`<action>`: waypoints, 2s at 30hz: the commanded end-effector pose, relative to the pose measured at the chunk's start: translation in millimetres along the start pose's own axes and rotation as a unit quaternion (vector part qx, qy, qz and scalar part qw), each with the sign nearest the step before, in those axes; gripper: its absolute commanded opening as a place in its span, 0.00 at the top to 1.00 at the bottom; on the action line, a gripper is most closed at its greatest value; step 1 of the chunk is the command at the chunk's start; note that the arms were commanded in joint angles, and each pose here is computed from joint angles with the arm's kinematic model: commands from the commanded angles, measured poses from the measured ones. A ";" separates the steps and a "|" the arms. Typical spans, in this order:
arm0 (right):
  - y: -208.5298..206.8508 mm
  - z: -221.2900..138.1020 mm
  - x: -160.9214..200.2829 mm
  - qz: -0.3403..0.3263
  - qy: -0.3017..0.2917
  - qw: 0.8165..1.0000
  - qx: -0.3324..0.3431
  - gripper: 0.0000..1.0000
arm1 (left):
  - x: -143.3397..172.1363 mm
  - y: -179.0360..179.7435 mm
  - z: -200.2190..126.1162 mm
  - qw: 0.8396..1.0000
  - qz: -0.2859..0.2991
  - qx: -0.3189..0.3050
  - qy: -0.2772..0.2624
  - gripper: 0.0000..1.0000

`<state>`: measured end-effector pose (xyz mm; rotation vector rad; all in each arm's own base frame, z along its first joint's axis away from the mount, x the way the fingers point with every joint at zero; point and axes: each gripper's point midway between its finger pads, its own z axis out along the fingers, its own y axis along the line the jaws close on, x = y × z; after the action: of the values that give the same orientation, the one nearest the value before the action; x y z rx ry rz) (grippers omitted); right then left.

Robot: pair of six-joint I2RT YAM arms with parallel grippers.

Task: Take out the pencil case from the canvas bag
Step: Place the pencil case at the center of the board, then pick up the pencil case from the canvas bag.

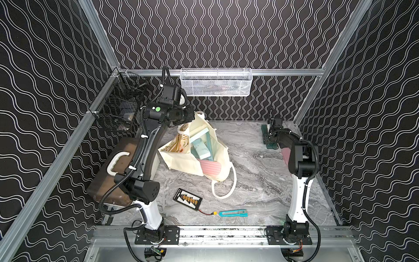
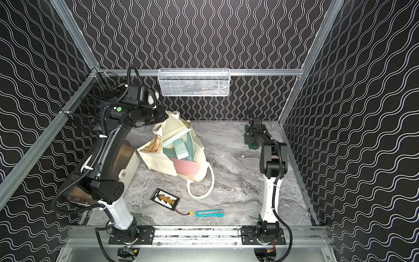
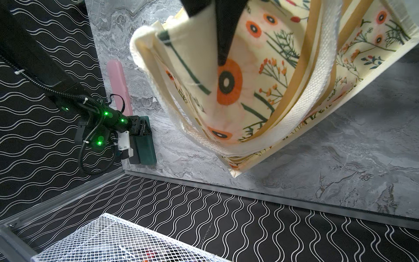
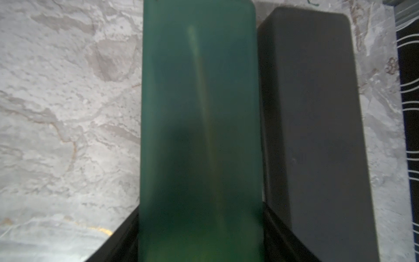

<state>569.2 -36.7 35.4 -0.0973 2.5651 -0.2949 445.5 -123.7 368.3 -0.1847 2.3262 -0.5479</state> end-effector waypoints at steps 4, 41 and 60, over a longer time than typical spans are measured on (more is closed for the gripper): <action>-9.7 -34.7 -23.2 0.021 -0.039 0.999 0.004 0.06 | -26.5 -20.0 -5.2 0.998 0.012 0.044 -0.047 1.00; 265.9 -451.4 108.5 -0.391 -0.321 0.787 -0.353 0.23 | -18.0 -57.2 0.6 0.984 0.065 0.165 -0.015 1.00; 348.1 -371.0 117.0 -0.546 -0.277 0.753 -0.243 0.35 | -7.7 -60.2 -3.4 0.981 0.081 0.178 0.005 1.00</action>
<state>253.3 353.5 195.1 -1.6380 1.7036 0.1266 445.8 -165.6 374.9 0.0779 2.2961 -0.8212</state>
